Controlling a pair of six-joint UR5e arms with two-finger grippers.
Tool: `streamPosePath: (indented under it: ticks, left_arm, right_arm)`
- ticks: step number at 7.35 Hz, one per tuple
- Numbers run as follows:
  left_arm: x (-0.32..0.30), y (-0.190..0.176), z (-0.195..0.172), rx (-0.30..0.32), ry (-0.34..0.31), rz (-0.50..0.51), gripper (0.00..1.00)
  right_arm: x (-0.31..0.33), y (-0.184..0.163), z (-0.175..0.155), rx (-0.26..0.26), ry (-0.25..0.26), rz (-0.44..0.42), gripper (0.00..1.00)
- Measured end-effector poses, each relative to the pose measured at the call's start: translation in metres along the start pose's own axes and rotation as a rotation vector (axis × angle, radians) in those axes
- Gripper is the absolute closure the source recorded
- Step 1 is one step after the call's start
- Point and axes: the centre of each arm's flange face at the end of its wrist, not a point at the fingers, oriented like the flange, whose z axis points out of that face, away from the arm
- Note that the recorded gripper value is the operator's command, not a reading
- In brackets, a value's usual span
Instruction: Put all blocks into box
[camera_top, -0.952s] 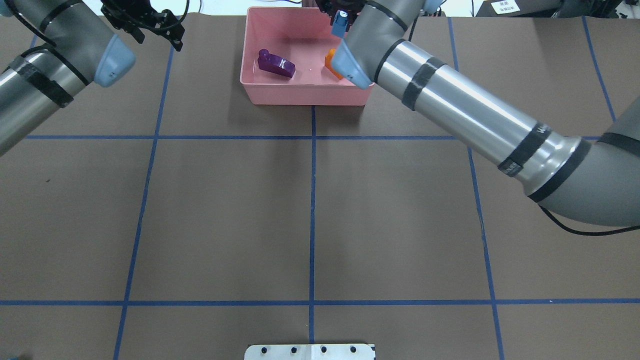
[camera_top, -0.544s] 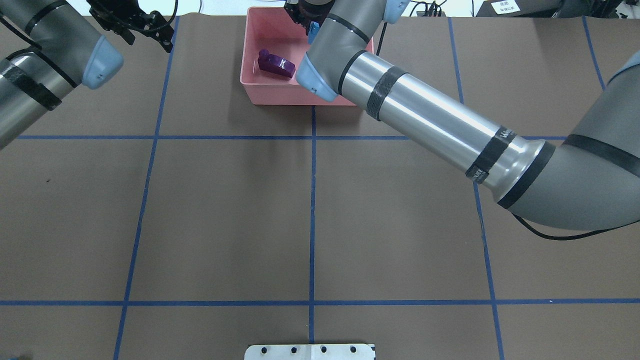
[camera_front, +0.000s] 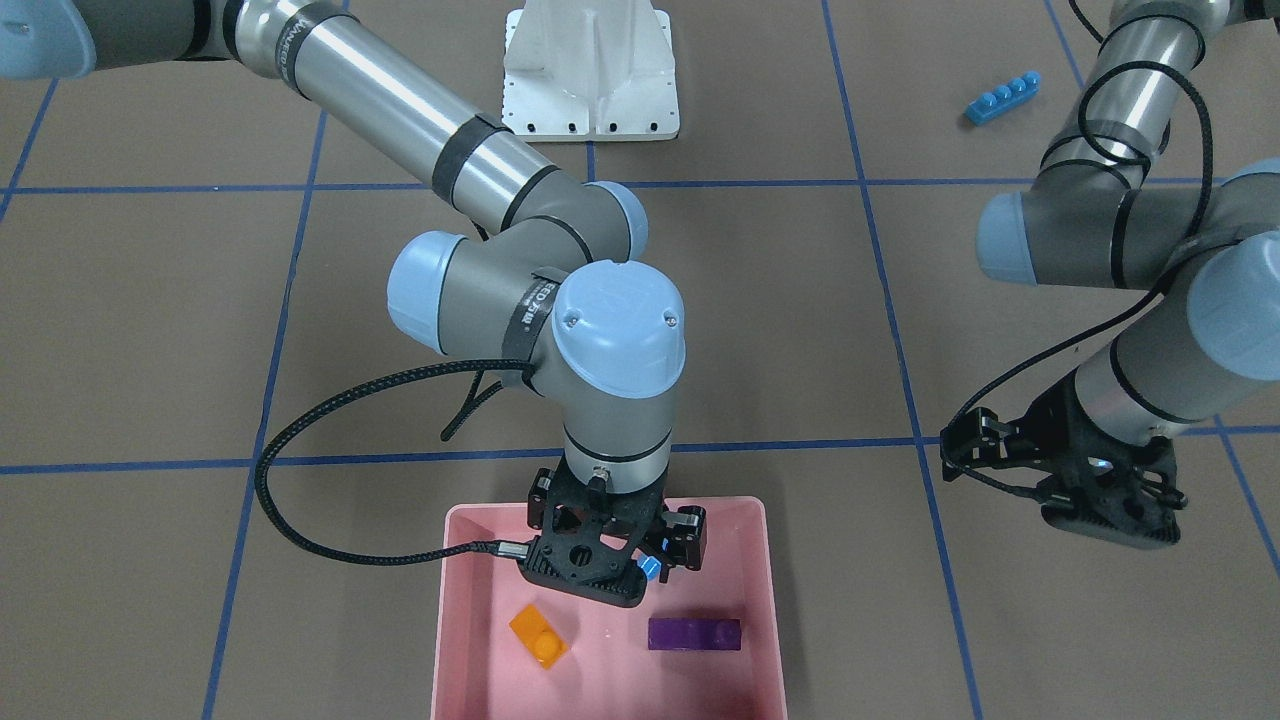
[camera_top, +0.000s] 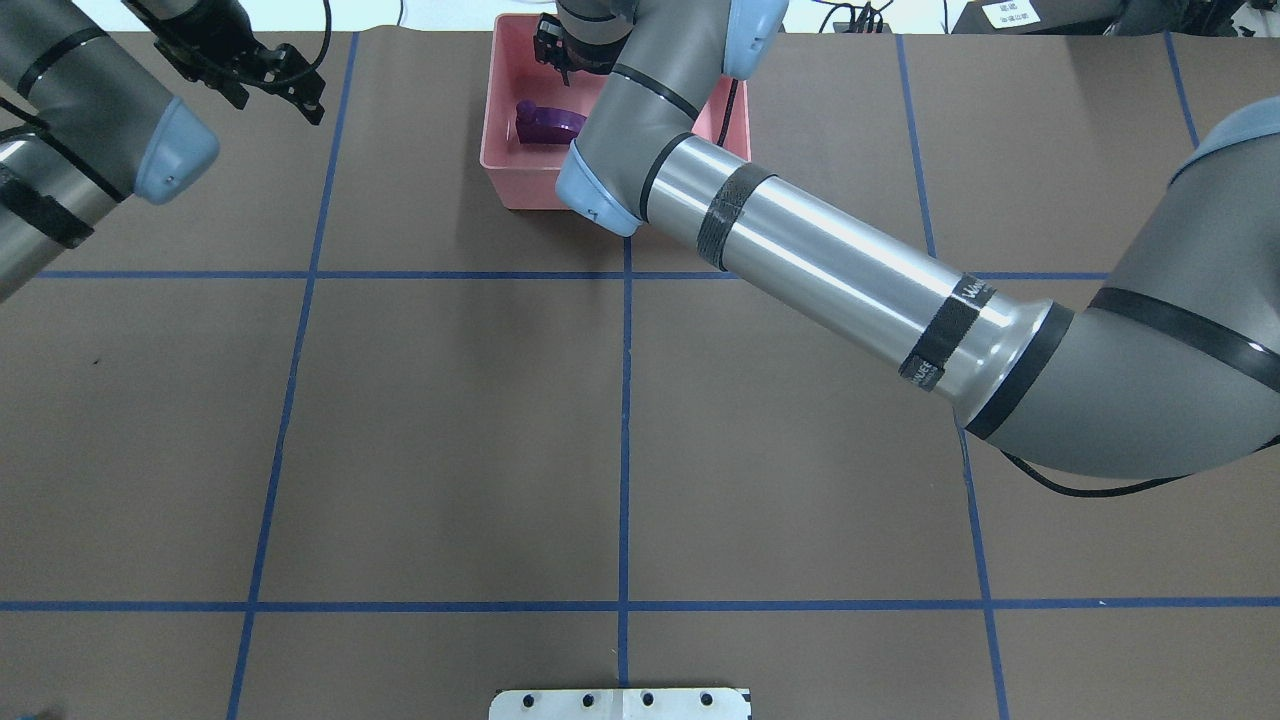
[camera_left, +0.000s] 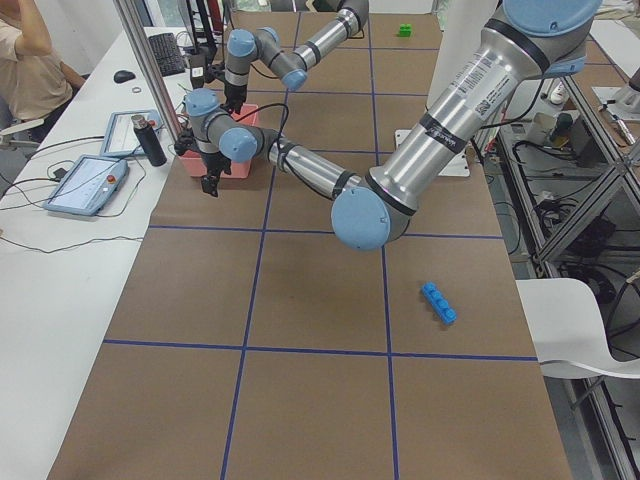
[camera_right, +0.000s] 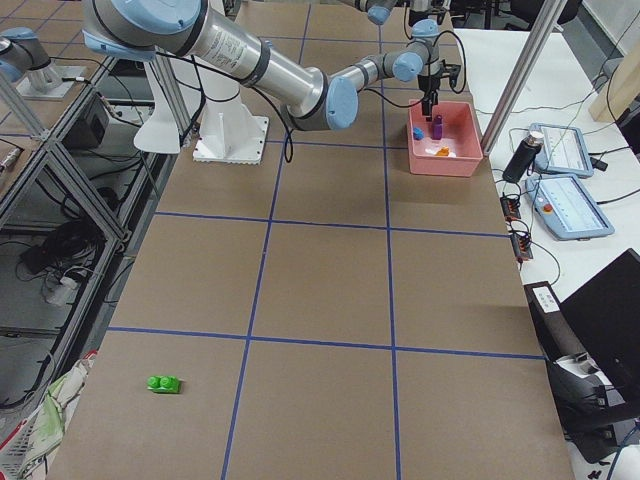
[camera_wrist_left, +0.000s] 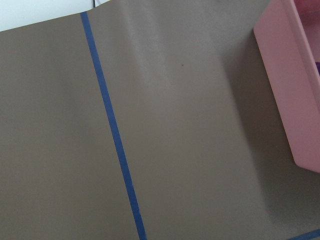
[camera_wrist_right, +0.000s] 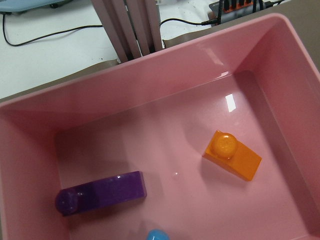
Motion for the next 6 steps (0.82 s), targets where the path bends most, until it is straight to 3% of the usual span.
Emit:
streamPosePath:
  ticks: [3, 6]
  left_arm:
    - [-0.034, 0.085, -0.003, -0.005, 0.000, 0.002, 0.00]
    - [-0.075, 0.234, -0.017, -0.036, -0.006, 0.014, 0.00]
  right_arm:
    - [0.051, -0.024, -0.057, -0.072, 0.076, -0.113, 0.00]
    - [0.191, -0.021, -0.064, -0.108, 0.066, -0.224, 0.00]
